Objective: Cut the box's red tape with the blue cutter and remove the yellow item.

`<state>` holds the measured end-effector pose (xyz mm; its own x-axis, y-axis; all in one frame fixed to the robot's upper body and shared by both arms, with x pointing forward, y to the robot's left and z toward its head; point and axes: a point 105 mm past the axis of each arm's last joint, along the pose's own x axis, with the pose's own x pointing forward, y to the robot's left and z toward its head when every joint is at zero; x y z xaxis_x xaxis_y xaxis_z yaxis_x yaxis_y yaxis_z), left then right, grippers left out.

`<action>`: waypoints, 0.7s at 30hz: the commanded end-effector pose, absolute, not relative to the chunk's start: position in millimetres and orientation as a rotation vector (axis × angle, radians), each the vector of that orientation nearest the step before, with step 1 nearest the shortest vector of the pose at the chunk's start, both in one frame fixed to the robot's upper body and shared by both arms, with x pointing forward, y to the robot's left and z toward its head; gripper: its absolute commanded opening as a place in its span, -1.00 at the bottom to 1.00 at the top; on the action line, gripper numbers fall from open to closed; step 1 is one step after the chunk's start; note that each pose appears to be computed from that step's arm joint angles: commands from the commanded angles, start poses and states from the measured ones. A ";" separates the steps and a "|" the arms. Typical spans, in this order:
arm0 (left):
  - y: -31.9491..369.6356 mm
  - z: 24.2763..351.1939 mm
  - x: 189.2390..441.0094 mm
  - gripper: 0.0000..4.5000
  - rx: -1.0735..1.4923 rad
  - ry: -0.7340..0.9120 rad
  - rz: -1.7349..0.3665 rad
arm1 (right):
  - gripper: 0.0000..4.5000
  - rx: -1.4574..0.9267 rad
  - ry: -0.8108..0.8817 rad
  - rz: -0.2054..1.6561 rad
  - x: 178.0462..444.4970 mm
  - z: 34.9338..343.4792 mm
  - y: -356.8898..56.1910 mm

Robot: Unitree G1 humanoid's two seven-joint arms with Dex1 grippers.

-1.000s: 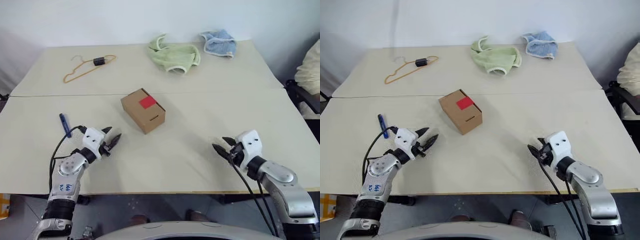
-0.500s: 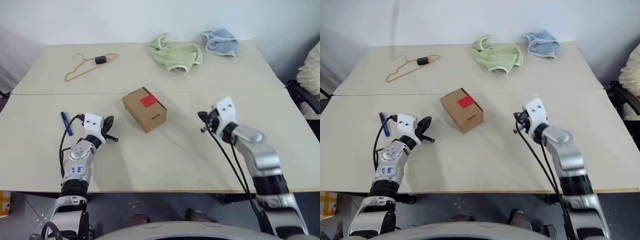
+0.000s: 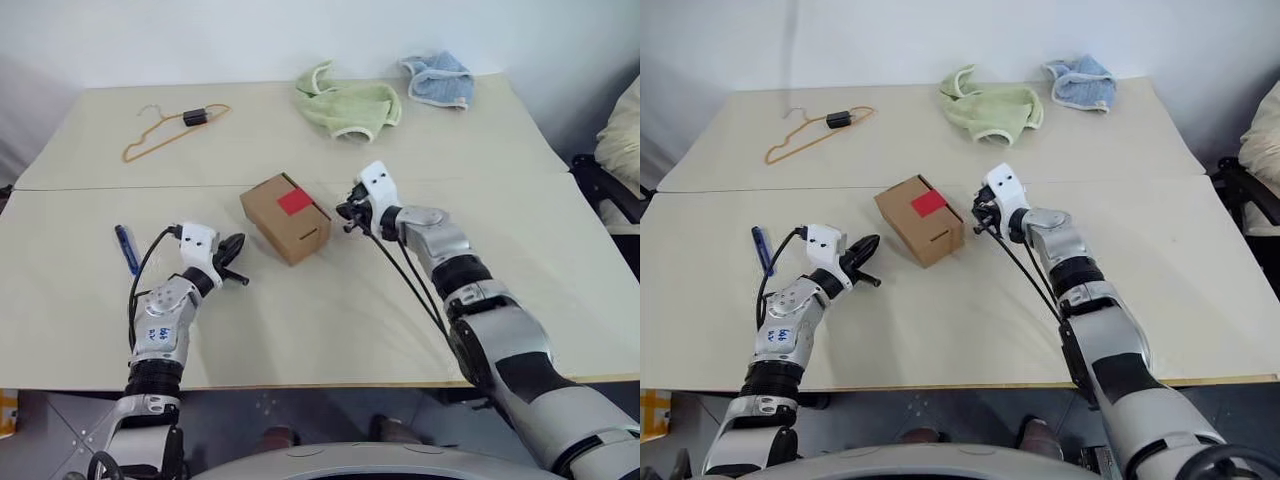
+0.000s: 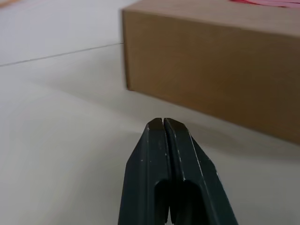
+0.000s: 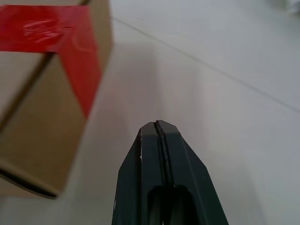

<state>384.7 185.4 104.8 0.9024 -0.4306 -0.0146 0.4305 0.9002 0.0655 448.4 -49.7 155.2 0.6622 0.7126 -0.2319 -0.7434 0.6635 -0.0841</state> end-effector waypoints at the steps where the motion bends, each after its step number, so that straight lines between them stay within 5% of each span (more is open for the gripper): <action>1: 163.9 84.5 375.0 -0.98 0.023 0.104 -0.551 | -1.00 -0.158 0.135 0.938 443.3 176.1 -34.1; 9: 141.4 96.9 364.7 -0.98 -0.004 0.151 -0.697 | -1.00 -0.215 0.255 1.210 410.1 163.3 -19.3; 21: 101.1 112.2 347.7 -0.98 -0.020 0.171 -0.906 | -1.00 -0.281 0.329 1.239 380.4 144.5 -43.8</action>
